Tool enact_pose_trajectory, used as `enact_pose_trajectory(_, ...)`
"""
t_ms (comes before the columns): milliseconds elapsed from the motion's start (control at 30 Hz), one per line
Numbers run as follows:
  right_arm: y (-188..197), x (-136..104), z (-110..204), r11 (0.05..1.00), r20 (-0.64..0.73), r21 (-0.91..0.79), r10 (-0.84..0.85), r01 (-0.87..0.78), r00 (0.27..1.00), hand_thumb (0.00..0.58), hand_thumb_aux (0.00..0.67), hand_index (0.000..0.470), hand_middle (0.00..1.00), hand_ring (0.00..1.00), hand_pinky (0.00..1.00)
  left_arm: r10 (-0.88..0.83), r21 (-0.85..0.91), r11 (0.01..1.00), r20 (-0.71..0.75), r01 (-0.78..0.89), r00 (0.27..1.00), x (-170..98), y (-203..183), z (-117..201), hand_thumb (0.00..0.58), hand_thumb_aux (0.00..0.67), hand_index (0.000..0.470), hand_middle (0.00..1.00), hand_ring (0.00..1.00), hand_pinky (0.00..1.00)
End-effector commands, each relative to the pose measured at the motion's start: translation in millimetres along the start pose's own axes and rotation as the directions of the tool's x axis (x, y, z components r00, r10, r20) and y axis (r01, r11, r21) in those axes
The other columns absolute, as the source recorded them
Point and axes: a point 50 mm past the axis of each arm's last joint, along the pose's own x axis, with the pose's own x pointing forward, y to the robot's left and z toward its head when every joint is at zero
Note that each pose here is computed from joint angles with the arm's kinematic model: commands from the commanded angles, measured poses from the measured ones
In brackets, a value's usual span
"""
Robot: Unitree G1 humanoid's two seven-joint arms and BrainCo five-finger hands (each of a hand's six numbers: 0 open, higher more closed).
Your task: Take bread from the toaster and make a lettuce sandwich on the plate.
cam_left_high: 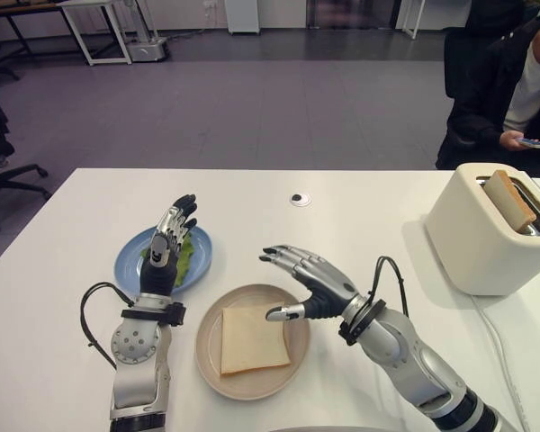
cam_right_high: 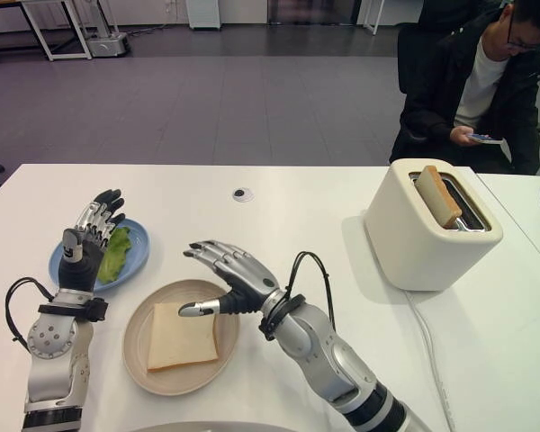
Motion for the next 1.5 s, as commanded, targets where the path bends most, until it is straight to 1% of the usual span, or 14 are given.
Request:
enact_pose_trajectory(33, -17, -13, -20, 0.978, -0.116, 0.115, -0.159, 0.172, 0.980, 0.000, 0.000, 0.000, 0.00, 0.00, 0.00, -0.028, 0.456, 0.887, -0.099, 0.071, 0.995, 13, 34, -8, 0.000, 0.000, 0.000, 0.00, 0.00, 0.00)
enact_pose_trajectory(133, -24, -28, -34, 0.893, -0.232, 0.310, -0.261, 0.326, 0.937, 0.000, 0.000, 0.000, 0.00, 0.00, 0.00, -0.034, 0.753, 0.635, -0.196, 0.173, 0.980, 24, 57, -24, 0.000, 0.000, 0.000, 0.00, 0.00, 0.00)
enact_pose_trajectory(333, -28, -67, -57, 0.555, -0.405, 0.612, -0.393, 0.564, 0.826, 0.000, 0.000, 0.000, 0.00, 0.00, 0.00, -0.053, 0.914, 0.212, -0.344, 0.347, 0.937, 33, 71, -57, 0.000, 0.000, 0.000, 0.00, 0.00, 0.00)
enact_pose_trajectory(533, -25, -72, -51, 0.503, -0.408, 0.652, -0.398, 0.567, 0.822, 0.000, 0.000, 0.000, 0.00, 0.00, 0.00, -0.024, 0.895, 0.032, -0.445, 0.445, 0.895, 29, 85, -75, 0.000, 0.000, 0.000, 0.00, 0.00, 0.00)
enact_pose_trajectory(800, -24, -70, -50, 0.493, -0.401, 0.666, -0.395, 0.559, 0.827, 0.000, 0.000, 0.000, 0.00, 0.00, 0.00, 0.012, 0.882, -0.003, -0.472, 0.472, 0.882, 23, 95, -86, 0.000, 0.000, 0.000, 0.00, 0.00, 0.00)
enact_pose_trajectory(833, -24, -70, -50, 0.493, -0.400, 0.667, -0.394, 0.558, 0.827, 0.000, 0.000, 0.000, 0.00, 0.00, 0.00, 0.011, 0.881, -0.001, -0.474, 0.474, 0.881, 22, 95, -87, 0.124, 0.076, 0.053, 0.00, 0.00, 0.00)
enact_pose_trajectory(867, -24, -70, -49, 0.493, -0.400, 0.668, -0.394, 0.557, 0.828, 0.000, 0.000, 0.000, 0.00, 0.00, 0.00, 0.008, 0.880, 0.000, -0.475, 0.475, 0.880, 22, 94, -87, 0.128, 0.079, 0.055, 0.00, 0.00, 0.00)
enact_pose_trajectory(900, -24, -70, -49, 0.493, -0.399, 0.668, -0.393, 0.557, 0.828, 0.000, 0.000, 0.000, 0.00, 0.00, 0.00, 0.003, 0.877, 0.002, -0.481, 0.481, 0.877, 20, 93, -89, 0.291, 0.197, 0.138, 0.00, 0.00, 0.00)
enact_pose_trajectory(933, -24, -70, -50, 0.494, -0.399, 0.668, -0.394, 0.557, 0.828, 0.000, 0.000, 0.000, 0.00, 0.00, 0.00, 0.001, 0.873, 0.003, -0.487, 0.487, 0.873, 19, 92, -91, 0.476, 0.386, 0.271, 0.00, 0.00, 0.00)
enact_pose_trajectory(967, -24, -70, -49, 0.494, -0.399, 0.668, -0.394, 0.557, 0.828, 0.000, 0.000, 0.000, 0.00, 0.00, 0.00, 0.000, 0.869, 0.005, -0.495, 0.495, 0.869, 18, 91, -92, 0.512, 0.441, 0.310, 0.00, 0.00, 0.00)
enact_pose_trajectory(1000, -25, -71, -49, 0.495, -0.398, 0.667, -0.395, 0.557, 0.828, 0.000, 0.000, 0.000, 0.00, 0.00, 0.00, 0.001, 0.864, 0.006, -0.503, 0.503, 0.864, 16, 91, -95, 0.570, 0.583, 0.409, 0.00, 0.00, 0.00)
enact_pose_trajectory(1067, -27, -71, -50, 0.499, -0.395, 0.663, -0.399, 0.557, 0.828, 0.000, 0.000, 0.000, 0.00, 0.00, 0.00, 0.003, 0.857, 0.009, -0.515, 0.515, 0.857, 14, 91, -98, 0.580, 0.670, 0.470, 0.00, 0.00, 0.00)
enact_pose_trajectory(1333, -31, -71, -51, 0.507, -0.391, 0.656, -0.406, 0.559, 0.826, 0.000, 0.000, 0.000, 0.00, 0.00, 0.00, 0.000, 0.863, 0.022, -0.504, 0.504, 0.864, 16, 93, -96, 0.580, 0.670, 0.470, 0.00, 0.00, 0.00)
enact_pose_trajectory(1500, -31, -71, -51, 0.508, -0.391, 0.654, -0.407, 0.560, 0.826, 0.000, 0.000, 0.000, 0.00, 0.00, 0.00, -0.039, 0.922, 0.108, -0.370, 0.372, 0.928, 36, 88, -57, 0.580, 0.670, 0.470, 0.00, 0.00, 0.00)
